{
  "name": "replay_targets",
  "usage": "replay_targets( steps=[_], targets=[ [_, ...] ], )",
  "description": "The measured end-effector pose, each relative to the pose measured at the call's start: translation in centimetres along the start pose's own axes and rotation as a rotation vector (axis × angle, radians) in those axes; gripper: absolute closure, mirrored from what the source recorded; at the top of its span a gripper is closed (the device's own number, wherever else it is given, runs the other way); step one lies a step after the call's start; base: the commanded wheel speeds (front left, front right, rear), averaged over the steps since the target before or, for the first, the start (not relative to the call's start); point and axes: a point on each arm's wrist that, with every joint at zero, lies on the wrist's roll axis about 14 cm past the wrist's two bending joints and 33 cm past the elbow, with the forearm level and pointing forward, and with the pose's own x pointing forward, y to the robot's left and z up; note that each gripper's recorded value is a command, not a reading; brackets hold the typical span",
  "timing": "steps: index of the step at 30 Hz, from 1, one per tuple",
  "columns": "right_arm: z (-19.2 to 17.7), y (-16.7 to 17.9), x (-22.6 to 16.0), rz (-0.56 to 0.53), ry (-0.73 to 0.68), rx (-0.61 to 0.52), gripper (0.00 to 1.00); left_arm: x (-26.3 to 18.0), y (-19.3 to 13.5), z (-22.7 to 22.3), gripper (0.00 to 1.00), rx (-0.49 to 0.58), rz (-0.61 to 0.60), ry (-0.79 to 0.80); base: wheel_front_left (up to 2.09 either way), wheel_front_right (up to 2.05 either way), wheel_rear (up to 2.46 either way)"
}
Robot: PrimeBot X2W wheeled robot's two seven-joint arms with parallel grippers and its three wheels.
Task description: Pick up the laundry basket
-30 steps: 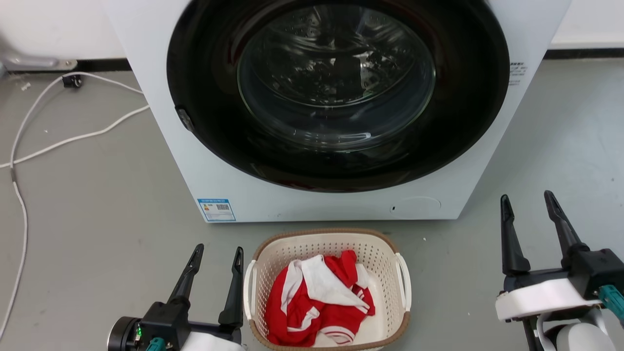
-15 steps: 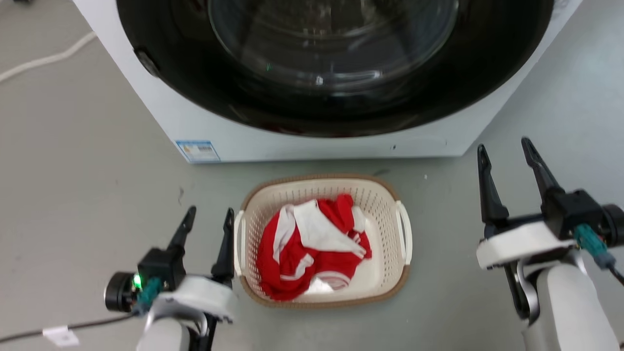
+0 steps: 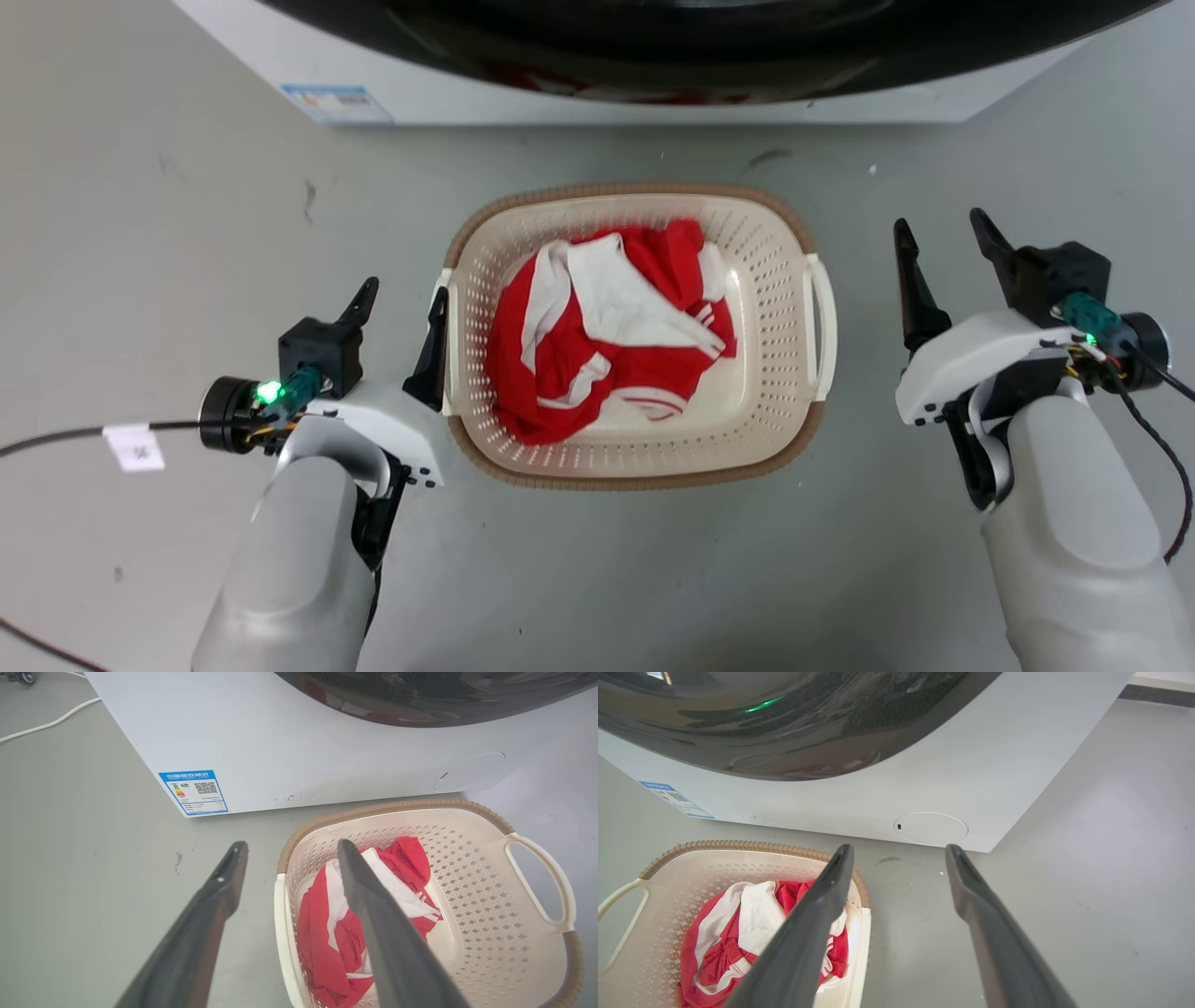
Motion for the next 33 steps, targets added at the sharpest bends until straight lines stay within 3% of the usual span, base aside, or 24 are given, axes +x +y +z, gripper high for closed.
replay_targets(
  steps=[13,33],
  targets=[
    [-10.4,2.8,3.4,0.070,0.311,0.078,0.00,3.1,1.5,-8.1,0.00,-0.007,-0.010,0.257,0.00,0.00,0.00],
    [-16.7,4.1,3.6,0.101,0.588,0.098,0.00,4.1,0.5,-12.8,0.00,0.024,-0.107,0.506,0.00,0.00,0.00]
  ],
)
